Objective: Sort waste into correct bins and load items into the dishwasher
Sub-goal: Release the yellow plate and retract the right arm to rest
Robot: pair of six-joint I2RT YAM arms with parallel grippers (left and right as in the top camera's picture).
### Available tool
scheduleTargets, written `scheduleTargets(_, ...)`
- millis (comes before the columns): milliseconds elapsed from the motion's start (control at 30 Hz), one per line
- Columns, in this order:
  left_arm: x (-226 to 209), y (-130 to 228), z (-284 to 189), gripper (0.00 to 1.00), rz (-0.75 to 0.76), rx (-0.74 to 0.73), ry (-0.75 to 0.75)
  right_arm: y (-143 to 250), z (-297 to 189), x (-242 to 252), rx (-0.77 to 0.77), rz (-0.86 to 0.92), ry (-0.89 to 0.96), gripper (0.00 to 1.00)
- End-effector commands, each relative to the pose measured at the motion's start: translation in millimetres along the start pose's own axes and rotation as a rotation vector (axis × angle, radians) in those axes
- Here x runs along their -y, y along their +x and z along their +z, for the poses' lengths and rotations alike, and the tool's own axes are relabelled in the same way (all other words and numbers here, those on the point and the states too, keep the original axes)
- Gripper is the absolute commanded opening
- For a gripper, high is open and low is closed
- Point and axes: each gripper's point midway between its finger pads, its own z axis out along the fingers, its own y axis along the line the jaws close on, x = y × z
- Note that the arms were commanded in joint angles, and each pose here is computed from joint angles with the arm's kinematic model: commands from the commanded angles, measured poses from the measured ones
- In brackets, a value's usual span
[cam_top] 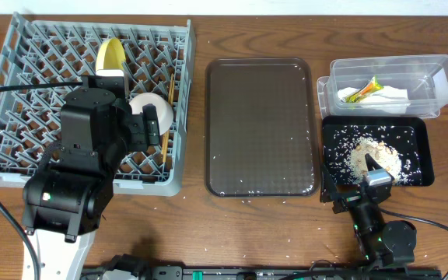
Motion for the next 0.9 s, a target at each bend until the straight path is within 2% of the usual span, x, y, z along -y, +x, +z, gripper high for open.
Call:
scheduleTargets(0, 0, -2, -1, 0.91, -0.01, 0.004, -0.001, 0, 0, 3, 0.003, -0.009, 0.015, 0.99)
scheduleTargets(633, 0, -1, -1, 0.92, -0.008, 0.003, 0.001, 0, 0, 3, 0.003, -0.009, 0.015, 0.99)
scheduleTargets(667, -2, 0, -3, 0.92, -0.01, 0.01, -0.008, 0, 0, 3, 0.003, -0.009, 0.014, 0.99)
scheduleTargets(700, -9, 1, -7, 0.98, -0.013, 0.026, -0.038, 0, 0, 3, 0.003, -0.009, 0.015, 0.99)
scheduleTargets(867, -29, 12, -20, 0.98, -0.06, 0.099, -0.102, 0, 0, 3, 0.003, -0.009, 0.014, 0.99)
